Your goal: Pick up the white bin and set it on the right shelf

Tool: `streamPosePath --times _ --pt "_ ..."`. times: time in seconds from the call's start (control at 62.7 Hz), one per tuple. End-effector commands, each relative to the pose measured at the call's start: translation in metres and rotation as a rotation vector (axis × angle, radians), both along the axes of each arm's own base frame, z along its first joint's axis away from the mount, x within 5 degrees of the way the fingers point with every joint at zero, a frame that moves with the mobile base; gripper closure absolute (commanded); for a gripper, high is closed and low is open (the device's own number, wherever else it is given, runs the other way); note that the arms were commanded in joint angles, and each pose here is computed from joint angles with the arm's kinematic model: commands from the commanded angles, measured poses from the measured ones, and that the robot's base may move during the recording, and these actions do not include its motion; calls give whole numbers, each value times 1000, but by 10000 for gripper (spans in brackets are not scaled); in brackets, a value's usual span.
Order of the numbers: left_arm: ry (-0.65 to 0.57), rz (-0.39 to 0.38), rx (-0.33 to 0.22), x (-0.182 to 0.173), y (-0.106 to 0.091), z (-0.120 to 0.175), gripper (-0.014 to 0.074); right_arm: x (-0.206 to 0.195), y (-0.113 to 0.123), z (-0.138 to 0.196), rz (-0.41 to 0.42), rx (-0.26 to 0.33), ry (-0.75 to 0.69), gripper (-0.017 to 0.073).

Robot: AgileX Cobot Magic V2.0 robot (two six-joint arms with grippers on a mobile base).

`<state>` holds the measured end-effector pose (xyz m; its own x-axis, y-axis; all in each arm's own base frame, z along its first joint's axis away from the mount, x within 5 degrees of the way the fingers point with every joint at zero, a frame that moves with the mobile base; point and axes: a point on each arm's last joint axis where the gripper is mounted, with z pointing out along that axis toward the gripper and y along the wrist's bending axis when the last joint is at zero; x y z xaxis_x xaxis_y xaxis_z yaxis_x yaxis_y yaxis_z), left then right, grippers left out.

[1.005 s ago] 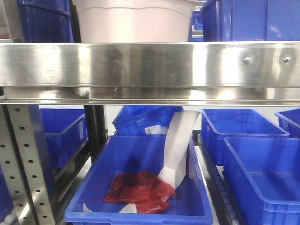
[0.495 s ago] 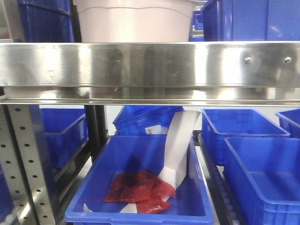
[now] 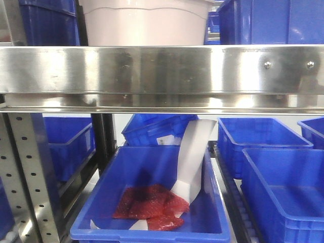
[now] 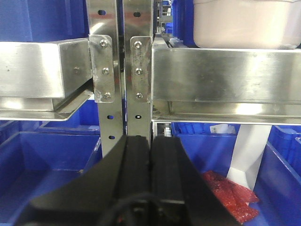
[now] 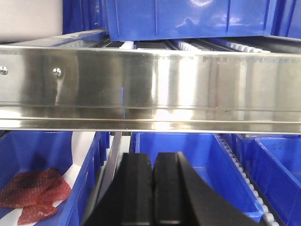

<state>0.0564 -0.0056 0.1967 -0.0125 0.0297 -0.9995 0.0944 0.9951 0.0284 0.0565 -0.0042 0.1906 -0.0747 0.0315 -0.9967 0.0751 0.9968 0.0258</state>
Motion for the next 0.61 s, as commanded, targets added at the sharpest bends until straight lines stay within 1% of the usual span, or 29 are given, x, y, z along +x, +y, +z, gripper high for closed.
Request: streamPosePath --times 0.0,0.59 --pt "-80 11 -18 0 1 7 711 -1 0 10 -3 -19 -108 494" --pt "-80 11 -18 0 1 7 711 -1 0 10 -3 -19 -108 494"
